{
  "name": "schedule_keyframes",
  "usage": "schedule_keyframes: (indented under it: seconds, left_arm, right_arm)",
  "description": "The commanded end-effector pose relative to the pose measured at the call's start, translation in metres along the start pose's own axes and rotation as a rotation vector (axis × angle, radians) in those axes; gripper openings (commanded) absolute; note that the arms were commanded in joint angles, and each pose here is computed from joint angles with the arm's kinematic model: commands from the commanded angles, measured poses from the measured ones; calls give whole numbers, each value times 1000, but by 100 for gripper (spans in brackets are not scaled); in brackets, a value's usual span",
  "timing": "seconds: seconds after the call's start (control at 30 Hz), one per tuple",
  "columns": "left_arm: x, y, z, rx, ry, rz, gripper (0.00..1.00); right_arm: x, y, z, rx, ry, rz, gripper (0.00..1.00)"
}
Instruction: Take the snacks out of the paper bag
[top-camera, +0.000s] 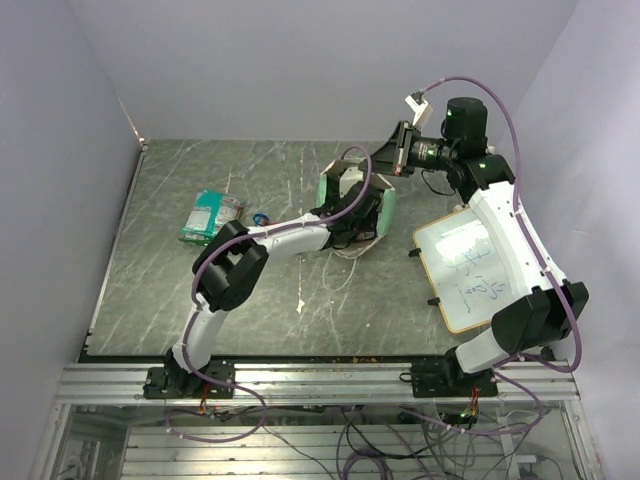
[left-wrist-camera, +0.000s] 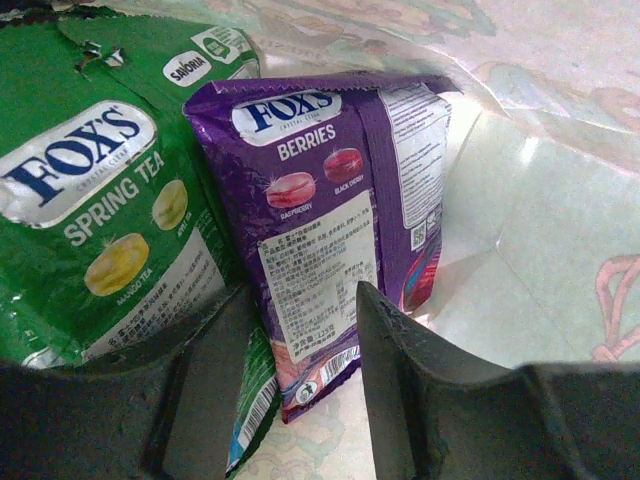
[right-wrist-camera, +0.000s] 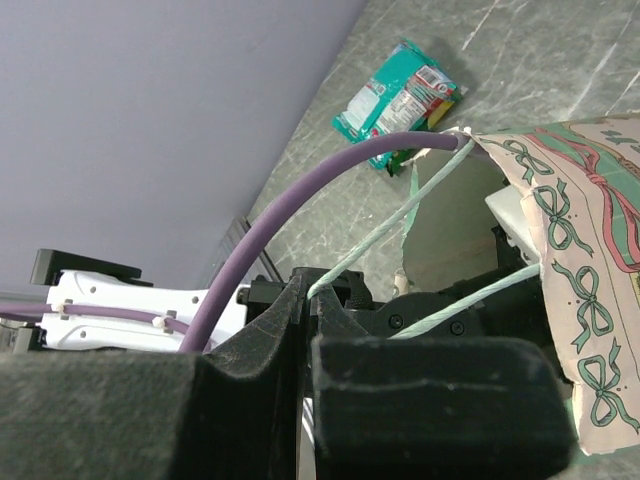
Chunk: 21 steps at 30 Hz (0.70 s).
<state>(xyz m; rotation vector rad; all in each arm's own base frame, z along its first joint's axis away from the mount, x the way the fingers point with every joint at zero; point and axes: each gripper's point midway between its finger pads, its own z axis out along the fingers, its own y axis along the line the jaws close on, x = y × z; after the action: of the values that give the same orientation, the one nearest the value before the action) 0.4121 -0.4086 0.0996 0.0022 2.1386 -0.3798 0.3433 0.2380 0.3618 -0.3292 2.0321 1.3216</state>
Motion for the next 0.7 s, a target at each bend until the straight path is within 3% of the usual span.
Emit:
schedule_keyframes:
  seconds: [0.0, 0.23, 0.37, 0.53, 0.67]
  left_arm:
    - [5, -5, 15, 52, 21, -16, 57]
    - [14, -14, 29, 119, 16, -40, 54]
    - [9, -18, 31, 130, 12, -5, 43]
    - [-12, -16, 22, 156, -24, -29, 10]
    - [-29, -21, 9, 191, -54, -34, 7]
  right_arm:
    - [-8, 24, -5, -54, -7, -48, 0]
    - [-6, 22, -4, -45, 15, -41, 0]
    - [-6, 21, -4, -41, 12, -43, 0]
    - [-6, 20, -4, -33, 5, -46, 0]
    - [-7, 19, -4, -27, -2, -51, 0]
